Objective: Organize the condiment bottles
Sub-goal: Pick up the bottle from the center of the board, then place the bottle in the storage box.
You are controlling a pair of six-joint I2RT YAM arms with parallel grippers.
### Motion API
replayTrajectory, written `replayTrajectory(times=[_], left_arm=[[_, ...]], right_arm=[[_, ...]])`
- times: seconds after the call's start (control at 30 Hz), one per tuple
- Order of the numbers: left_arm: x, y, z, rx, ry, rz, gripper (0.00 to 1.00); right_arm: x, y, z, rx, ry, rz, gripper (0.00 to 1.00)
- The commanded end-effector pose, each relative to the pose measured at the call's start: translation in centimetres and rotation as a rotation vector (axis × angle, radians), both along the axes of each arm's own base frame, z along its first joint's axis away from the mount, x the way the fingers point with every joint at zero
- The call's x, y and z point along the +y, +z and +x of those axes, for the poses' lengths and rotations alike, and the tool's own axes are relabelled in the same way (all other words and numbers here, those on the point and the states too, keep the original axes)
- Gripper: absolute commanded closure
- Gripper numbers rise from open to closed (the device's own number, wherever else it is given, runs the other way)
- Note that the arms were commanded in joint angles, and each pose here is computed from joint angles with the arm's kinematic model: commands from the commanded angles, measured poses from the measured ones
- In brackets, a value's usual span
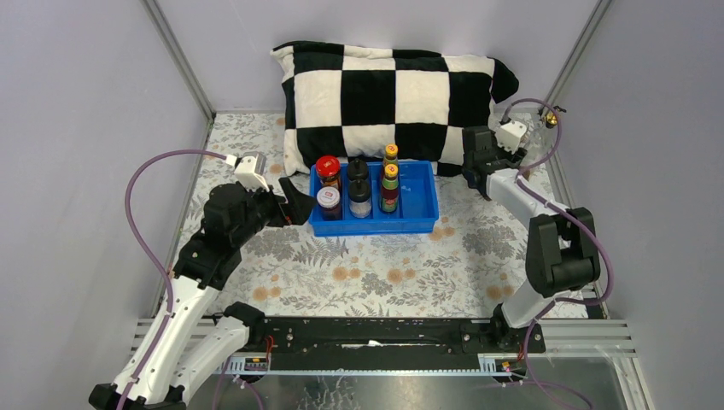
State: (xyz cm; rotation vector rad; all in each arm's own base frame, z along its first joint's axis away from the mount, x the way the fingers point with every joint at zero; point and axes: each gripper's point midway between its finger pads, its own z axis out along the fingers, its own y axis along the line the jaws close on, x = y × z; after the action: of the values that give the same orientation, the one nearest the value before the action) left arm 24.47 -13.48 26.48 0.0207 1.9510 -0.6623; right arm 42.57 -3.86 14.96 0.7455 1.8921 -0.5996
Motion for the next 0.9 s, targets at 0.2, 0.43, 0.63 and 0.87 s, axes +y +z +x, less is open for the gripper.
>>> replayTrajectory(times=[0.2,0.43,0.63,0.87], left_arm=[[0.1,1.7,0.0,-0.025,0.006,-0.03,0.01],[0.2,1.0,0.0,-0.006,0.015,-0.026,0.01],[0.2,0.8,0.2,-0.001,0.025,-0.025,0.01],[0.3,0.8,0.3,0.0,0.034,-0.029,0.01]], right_arm=[[2.8,2.6,-3.3,-0.057,0.077,0.014,0.61],[3.2,5.8,-4.5,-0.121,0.133,-0.007,0.64],[4.7,9.7,-4.2,-0.176,0.22,-0.014,0.64],[8.8,13.7,-2.8,-0.194,0.404,-0.009,0.64]])
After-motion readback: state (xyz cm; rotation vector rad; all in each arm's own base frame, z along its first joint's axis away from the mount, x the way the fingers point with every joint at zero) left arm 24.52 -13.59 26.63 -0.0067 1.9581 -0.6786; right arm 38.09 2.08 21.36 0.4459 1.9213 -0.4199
